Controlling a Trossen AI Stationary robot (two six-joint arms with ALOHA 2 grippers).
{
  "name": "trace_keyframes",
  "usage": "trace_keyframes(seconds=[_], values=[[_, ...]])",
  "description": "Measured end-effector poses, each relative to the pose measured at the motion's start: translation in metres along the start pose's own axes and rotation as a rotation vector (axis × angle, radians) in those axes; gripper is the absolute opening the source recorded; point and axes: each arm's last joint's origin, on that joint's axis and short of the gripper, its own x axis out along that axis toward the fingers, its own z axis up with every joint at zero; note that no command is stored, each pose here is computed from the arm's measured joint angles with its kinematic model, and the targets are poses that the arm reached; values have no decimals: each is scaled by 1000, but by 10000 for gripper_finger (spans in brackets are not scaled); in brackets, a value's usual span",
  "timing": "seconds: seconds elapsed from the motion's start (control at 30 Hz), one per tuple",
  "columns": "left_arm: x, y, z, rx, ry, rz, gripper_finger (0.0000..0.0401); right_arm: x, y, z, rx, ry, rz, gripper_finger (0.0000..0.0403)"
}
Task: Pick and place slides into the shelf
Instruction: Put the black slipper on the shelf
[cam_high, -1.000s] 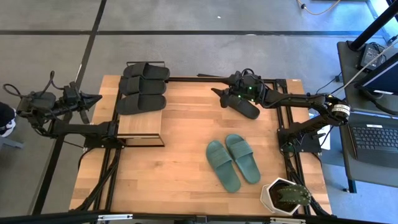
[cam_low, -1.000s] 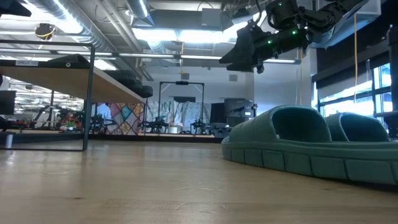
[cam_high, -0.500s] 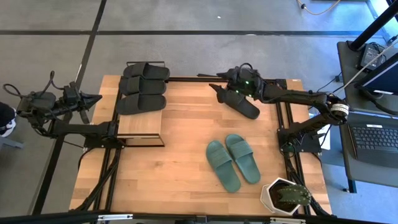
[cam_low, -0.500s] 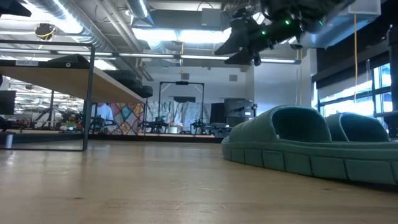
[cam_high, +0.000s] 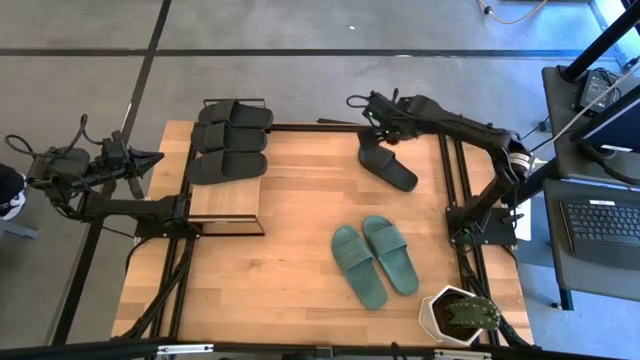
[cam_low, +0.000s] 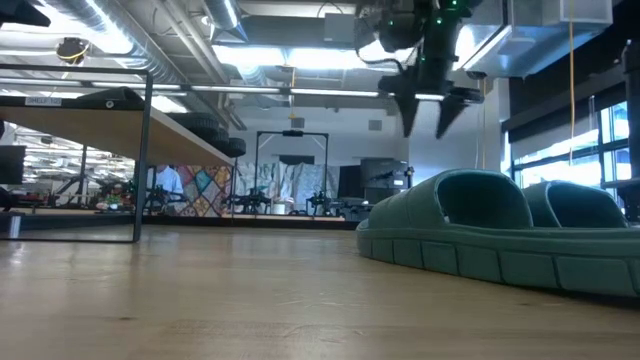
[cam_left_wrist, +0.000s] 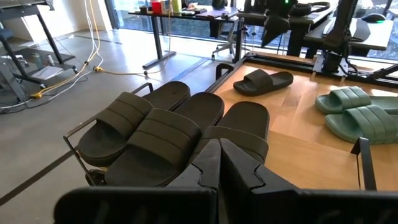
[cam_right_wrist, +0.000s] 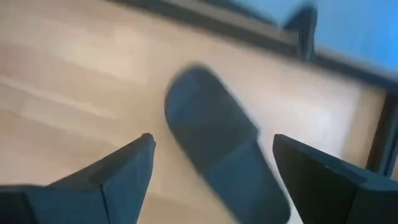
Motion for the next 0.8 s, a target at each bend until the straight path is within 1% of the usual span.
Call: trace_keyframes(seconds=[0.1,0.23,0.4,0.5,0.57,0.7,0.8], values=[[0,0,0,0,0,0,0,8,-4,-9,77,94,-16,326],[0,0,0,0,0,0,0,24,-4,-22,182,195,6,326],[0,0,0,0,0,0,0,54,-1,-42,236,254,43,326],[0,0,0,0,0,-1,0,71,2,-55,240,290,96,326],[0,0,0,-1,0,-1,0,82,4,-63,232,285,128,326],[0,0,0,-1,0,-1,0,103,6,-72,225,213,206,326],[0,0,0,-1,0,-1,0,113,2,-78,216,181,209,326]])
